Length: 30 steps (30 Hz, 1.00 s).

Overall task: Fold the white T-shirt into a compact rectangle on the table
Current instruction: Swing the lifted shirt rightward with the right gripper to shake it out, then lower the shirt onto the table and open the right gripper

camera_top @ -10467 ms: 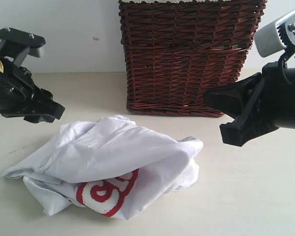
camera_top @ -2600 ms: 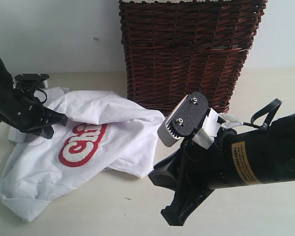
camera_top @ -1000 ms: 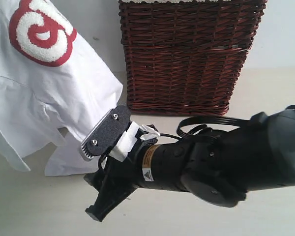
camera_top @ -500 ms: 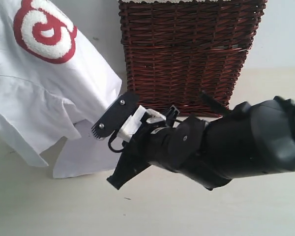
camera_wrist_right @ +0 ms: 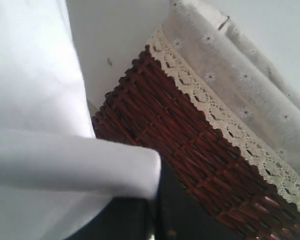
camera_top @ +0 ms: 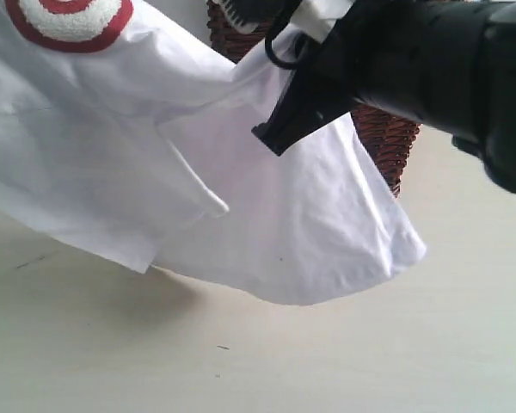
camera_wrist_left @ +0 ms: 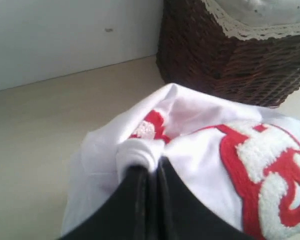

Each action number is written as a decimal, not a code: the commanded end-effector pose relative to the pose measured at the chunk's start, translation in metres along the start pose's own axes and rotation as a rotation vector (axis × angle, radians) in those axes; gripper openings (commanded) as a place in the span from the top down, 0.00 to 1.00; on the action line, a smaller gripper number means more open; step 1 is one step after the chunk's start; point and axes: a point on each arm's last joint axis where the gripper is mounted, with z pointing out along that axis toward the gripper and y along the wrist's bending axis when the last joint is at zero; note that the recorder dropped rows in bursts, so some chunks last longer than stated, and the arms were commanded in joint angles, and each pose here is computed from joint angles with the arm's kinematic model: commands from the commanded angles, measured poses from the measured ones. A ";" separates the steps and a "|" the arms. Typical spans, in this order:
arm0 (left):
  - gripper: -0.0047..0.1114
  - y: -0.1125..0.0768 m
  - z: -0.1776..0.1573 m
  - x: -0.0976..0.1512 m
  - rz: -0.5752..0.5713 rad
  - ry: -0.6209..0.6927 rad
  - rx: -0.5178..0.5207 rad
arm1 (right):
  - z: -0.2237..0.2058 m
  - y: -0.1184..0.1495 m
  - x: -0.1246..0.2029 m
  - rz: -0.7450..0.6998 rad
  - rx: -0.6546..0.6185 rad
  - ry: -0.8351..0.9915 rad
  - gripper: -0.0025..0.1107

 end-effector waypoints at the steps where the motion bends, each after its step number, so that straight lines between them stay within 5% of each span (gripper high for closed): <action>1: 0.96 0.002 0.012 0.010 0.003 0.070 -0.005 | -0.005 -0.001 -0.005 0.007 -0.030 -0.030 0.98; 9: 0.96 0.024 0.039 0.027 0.015 0.121 -0.181 | -0.004 -0.011 -0.005 -0.097 0.092 -0.029 0.98; 13: 0.96 0.027 0.038 0.013 0.041 -0.035 -0.216 | -0.006 -0.024 -0.009 -0.153 0.221 -0.027 0.98; 21: 0.96 0.022 0.005 -0.011 0.155 -0.361 -0.263 | -0.014 -0.043 -0.046 -0.168 0.274 -0.169 0.98; 25: 0.96 0.016 0.027 0.019 0.093 -0.157 -0.153 | -0.005 -0.021 -0.036 -0.100 0.104 -0.137 0.98; 30: 0.96 0.020 0.086 0.108 0.029 0.331 -0.071 | 0.019 0.034 0.026 -0.200 -0.106 0.029 0.98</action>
